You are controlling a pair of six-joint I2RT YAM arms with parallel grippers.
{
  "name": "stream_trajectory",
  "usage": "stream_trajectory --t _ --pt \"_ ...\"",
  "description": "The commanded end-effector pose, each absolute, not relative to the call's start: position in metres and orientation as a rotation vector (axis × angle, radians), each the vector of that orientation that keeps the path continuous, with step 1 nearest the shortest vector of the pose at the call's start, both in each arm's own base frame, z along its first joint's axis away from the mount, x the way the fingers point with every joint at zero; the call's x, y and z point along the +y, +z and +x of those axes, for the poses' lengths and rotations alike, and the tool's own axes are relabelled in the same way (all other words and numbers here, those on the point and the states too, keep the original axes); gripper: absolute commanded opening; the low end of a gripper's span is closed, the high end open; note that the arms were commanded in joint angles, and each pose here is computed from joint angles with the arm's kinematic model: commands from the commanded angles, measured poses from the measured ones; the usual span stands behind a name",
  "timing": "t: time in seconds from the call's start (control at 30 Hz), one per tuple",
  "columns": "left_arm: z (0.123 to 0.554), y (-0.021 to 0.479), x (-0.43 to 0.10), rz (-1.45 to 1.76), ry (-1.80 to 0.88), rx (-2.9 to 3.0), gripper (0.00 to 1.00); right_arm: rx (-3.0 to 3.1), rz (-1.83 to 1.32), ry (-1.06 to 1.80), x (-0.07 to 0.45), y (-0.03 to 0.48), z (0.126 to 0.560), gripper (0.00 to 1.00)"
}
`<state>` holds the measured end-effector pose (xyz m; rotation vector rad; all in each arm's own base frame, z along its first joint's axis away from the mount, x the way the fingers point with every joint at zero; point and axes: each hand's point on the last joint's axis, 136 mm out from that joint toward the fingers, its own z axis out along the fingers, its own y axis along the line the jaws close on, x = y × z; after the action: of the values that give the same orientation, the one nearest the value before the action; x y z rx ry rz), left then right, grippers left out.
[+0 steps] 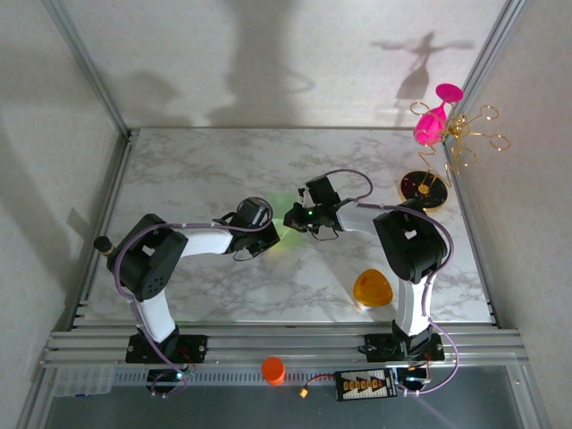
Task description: Fold a paper plane with a square sheet of paper (pick it up from the middle)
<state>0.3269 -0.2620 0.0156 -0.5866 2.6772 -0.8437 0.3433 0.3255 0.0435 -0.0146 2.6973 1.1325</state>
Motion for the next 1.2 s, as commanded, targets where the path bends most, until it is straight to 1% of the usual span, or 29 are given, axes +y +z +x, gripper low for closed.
stream_trajectory --t 0.0,0.37,0.5,0.73,0.93,1.07,1.17 --pt "0.306 -0.009 -0.244 -0.634 -0.710 2.757 0.00 2.752 -0.072 1.147 0.329 0.033 0.328 0.01" --pt "0.305 -0.009 -0.241 -0.637 -0.693 2.758 0.00 2.832 -0.118 1.162 0.337 0.011 0.316 0.01" --pt "0.301 -0.014 -0.237 -0.642 -0.665 2.776 0.00 2.849 -0.114 1.092 0.331 0.005 0.322 0.01" --pt "0.282 -0.032 -0.218 -0.656 -0.555 2.844 0.00 2.797 0.007 0.986 0.300 0.002 0.369 0.01" --pt "0.276 -0.037 -0.213 -0.671 -0.544 2.853 0.00 2.776 0.061 0.930 0.262 -0.007 0.411 0.02" --pt "0.283 -0.029 -0.219 -0.646 -0.583 2.834 0.00 2.712 0.058 0.916 0.253 0.014 0.425 0.02" --pt "0.295 -0.013 -0.231 -0.585 -0.641 2.807 0.00 2.620 0.025 0.967 0.258 0.048 0.424 0.02"
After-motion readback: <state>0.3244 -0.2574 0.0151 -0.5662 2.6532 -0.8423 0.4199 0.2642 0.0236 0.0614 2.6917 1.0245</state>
